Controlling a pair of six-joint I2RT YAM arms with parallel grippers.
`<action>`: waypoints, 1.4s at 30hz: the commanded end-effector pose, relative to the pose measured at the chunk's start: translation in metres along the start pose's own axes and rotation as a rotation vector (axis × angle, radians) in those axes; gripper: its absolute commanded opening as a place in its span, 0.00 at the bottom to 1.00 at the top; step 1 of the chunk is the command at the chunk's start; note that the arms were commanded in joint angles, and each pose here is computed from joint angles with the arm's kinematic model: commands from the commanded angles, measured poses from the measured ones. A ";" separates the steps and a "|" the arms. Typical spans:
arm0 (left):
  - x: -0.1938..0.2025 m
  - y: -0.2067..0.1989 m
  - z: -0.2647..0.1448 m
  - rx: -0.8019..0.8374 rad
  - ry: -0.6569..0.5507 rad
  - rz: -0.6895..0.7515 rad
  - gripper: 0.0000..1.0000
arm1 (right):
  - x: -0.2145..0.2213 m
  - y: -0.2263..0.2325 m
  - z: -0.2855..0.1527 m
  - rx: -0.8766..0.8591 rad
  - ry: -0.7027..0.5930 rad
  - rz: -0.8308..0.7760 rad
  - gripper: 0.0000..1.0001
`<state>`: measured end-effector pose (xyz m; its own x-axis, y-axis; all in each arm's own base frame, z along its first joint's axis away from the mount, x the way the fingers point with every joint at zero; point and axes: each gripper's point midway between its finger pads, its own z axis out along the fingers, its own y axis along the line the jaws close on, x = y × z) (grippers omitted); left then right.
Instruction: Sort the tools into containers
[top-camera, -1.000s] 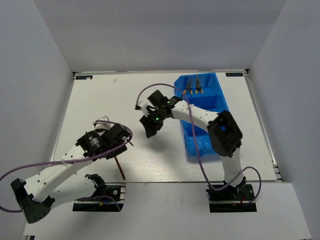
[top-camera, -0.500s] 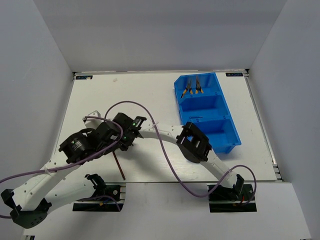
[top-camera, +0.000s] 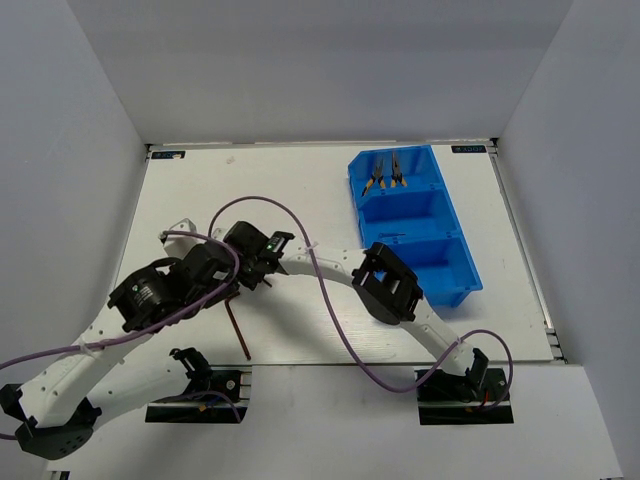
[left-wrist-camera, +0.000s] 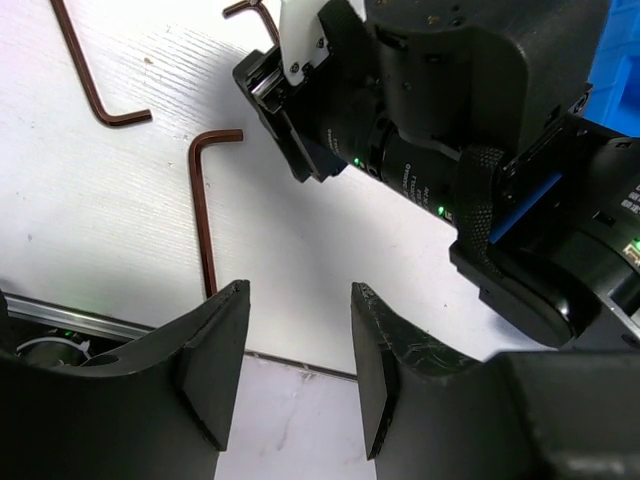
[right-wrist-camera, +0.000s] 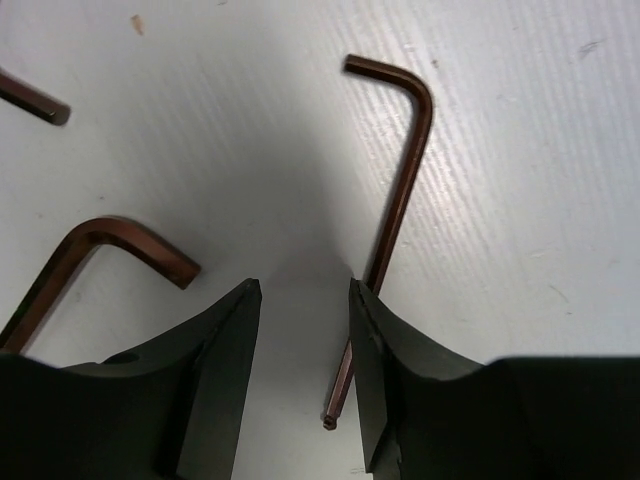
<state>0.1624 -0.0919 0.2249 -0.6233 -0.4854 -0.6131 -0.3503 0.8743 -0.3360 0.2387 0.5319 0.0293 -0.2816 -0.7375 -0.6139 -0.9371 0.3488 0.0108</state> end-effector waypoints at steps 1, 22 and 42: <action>-0.009 0.012 -0.006 -0.035 -0.042 -0.027 0.55 | -0.038 -0.016 -0.020 0.074 -0.094 -0.021 0.47; -0.005 0.010 0.002 -0.017 -0.049 -0.030 0.55 | -0.057 -0.029 -0.052 0.024 -0.215 -0.062 0.41; 0.002 0.008 0.010 -0.029 -0.034 -0.010 0.55 | -0.020 -0.043 -0.015 0.008 -0.090 -0.014 0.41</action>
<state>0.1618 -0.0876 0.2139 -0.6285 -0.4636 -0.6245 -0.3500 0.8856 -0.3052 0.2828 0.5102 0.0377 -0.2569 -0.7144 -0.6508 -0.9349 0.3543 -0.0200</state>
